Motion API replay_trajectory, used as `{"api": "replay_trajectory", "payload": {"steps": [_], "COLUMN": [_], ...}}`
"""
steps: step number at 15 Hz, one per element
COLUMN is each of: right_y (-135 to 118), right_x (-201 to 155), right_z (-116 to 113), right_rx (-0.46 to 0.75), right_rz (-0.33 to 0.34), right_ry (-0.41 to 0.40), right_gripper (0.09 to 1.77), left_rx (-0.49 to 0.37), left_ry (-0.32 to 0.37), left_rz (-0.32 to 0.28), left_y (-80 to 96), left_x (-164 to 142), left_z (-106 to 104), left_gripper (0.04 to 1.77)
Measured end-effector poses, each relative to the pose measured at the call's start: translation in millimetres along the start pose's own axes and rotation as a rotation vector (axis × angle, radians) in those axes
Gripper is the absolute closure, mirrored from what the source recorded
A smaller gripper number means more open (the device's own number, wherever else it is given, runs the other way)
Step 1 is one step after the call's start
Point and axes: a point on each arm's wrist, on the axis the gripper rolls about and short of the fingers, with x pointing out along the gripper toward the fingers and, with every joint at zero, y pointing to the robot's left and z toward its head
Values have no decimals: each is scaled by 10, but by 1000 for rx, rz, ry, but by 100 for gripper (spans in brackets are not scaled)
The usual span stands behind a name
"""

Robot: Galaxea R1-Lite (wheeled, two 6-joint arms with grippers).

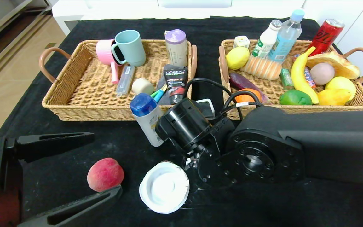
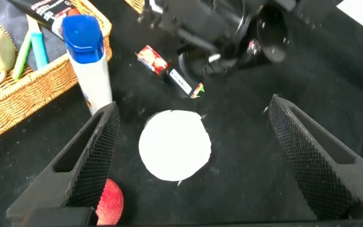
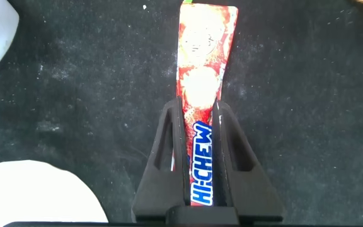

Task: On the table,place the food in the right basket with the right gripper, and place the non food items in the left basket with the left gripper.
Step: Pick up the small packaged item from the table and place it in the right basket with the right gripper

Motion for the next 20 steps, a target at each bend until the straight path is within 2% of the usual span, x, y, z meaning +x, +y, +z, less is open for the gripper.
{"api": "replay_trajectory", "payload": {"steps": [5,8,12,16,20], "right_y": [-113,-188,-327,-592,-940], "right_x": [-174,-242,-319,-492,-595], "right_z": [100,137,203,370,553], "right_rx": [12,14,21,54,72], "right_rz": [4,-33,-44,-52,-92], "right_ry": [-18,-36,-49,-89,-130], "right_gripper": [155,155,155,155,155], "left_rx": [2,4,8,13,10], "left_ry": [-13,-23,-32,-31,-13], "left_rz": [1,2,4,5,3], "left_y": [0,-1,-3,-3,-4], "left_x": [-14,-28,-51,-54,-33], "left_z": [17,35,45,43,15], "left_gripper": [9,9,9,9,9]}}
